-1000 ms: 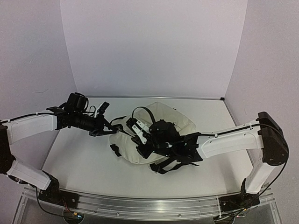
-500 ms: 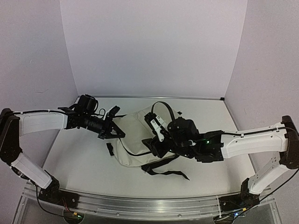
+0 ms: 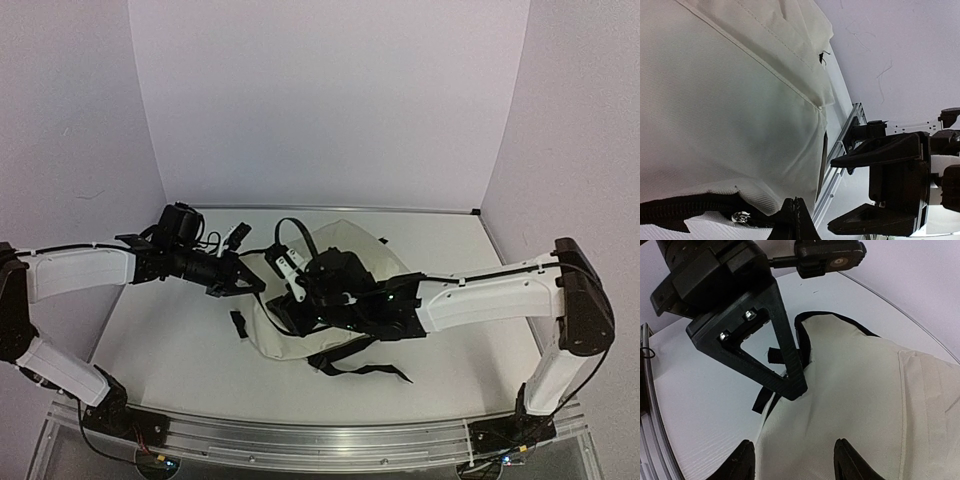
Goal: Pack the student bag
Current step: Zip the student bag at the center of the board.
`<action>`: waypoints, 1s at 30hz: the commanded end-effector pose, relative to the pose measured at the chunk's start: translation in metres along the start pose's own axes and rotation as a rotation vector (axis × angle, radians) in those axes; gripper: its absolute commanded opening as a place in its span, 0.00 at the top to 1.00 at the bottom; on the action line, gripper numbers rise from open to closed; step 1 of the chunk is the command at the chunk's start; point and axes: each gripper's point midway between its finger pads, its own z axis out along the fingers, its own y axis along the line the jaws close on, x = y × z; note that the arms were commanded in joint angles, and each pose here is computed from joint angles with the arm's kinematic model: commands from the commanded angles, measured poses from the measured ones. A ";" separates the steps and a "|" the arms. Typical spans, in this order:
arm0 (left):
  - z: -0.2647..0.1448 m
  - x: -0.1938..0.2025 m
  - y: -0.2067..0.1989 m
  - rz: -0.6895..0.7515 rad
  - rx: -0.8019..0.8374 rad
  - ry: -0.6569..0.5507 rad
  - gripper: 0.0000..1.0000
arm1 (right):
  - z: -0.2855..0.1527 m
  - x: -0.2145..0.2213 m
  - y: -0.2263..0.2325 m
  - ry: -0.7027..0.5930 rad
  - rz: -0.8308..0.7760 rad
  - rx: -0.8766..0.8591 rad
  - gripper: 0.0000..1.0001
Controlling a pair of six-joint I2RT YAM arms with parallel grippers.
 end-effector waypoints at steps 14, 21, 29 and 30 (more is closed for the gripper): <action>-0.018 -0.005 -0.005 0.080 -0.051 -0.092 1.00 | 0.049 0.003 0.019 0.035 0.057 0.015 0.71; -0.030 -0.009 0.020 0.027 -0.173 -0.137 1.00 | 0.036 -0.002 0.018 0.021 0.050 0.019 1.00; -0.055 -0.024 0.037 -0.031 -0.192 -0.253 1.00 | -0.016 0.018 0.001 0.047 0.071 0.025 1.00; -0.056 -0.026 0.037 -0.031 -0.187 -0.258 1.00 | -0.024 0.021 -0.002 0.053 0.075 0.028 1.00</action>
